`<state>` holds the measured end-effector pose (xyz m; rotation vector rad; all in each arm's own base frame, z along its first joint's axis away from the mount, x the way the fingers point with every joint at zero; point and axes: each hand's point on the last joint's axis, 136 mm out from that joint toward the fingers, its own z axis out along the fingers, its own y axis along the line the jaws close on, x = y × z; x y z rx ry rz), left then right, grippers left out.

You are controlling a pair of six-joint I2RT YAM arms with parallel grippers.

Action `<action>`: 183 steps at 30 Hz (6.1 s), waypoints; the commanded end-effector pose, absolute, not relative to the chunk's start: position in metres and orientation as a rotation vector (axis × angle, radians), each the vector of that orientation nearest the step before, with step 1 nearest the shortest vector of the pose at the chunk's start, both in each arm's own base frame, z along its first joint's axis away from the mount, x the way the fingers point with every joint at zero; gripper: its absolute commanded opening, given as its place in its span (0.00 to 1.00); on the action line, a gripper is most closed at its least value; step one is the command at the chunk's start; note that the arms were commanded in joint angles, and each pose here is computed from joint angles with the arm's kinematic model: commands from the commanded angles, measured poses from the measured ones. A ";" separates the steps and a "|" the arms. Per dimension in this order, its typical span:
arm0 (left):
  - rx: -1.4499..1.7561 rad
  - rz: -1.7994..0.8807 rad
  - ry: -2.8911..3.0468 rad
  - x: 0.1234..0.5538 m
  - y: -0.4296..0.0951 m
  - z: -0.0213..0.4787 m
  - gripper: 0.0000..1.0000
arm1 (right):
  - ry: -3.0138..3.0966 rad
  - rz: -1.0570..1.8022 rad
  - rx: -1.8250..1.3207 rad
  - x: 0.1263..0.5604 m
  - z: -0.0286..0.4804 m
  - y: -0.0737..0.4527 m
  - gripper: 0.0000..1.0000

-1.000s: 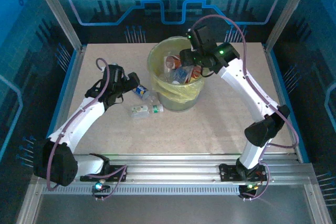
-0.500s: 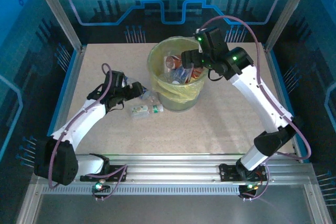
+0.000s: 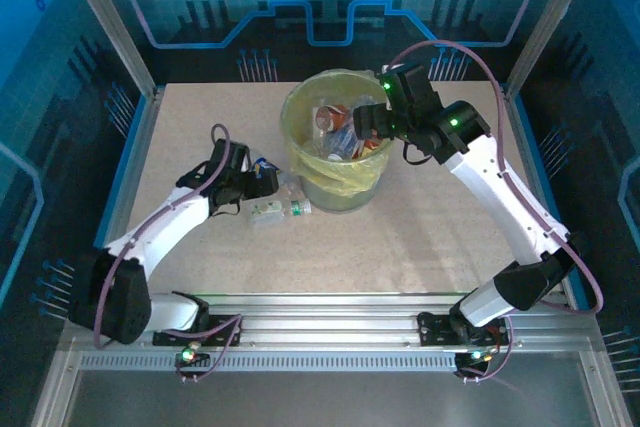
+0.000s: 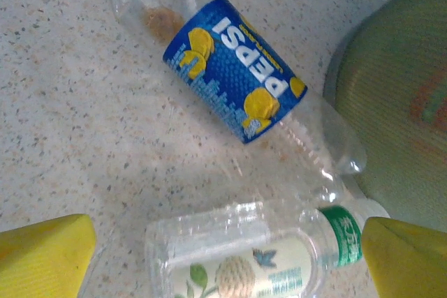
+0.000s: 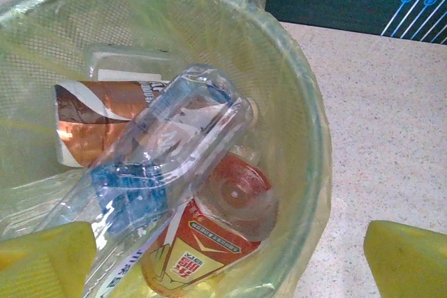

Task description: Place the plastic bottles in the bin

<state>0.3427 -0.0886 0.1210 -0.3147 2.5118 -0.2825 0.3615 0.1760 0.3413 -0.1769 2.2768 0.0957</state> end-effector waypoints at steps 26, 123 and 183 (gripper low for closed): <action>-1.111 -0.510 2.299 0.479 -0.043 0.056 0.94 | 2.266 0.066 -0.084 0.359 0.343 0.156 1.00; 0.284 -0.454 1.915 0.444 -0.242 0.332 0.64 | 2.147 0.201 0.093 0.331 0.335 0.127 1.00; 0.145 -0.613 2.020 0.516 -0.228 0.306 0.44 | 2.211 0.178 0.040 0.354 0.317 0.140 1.00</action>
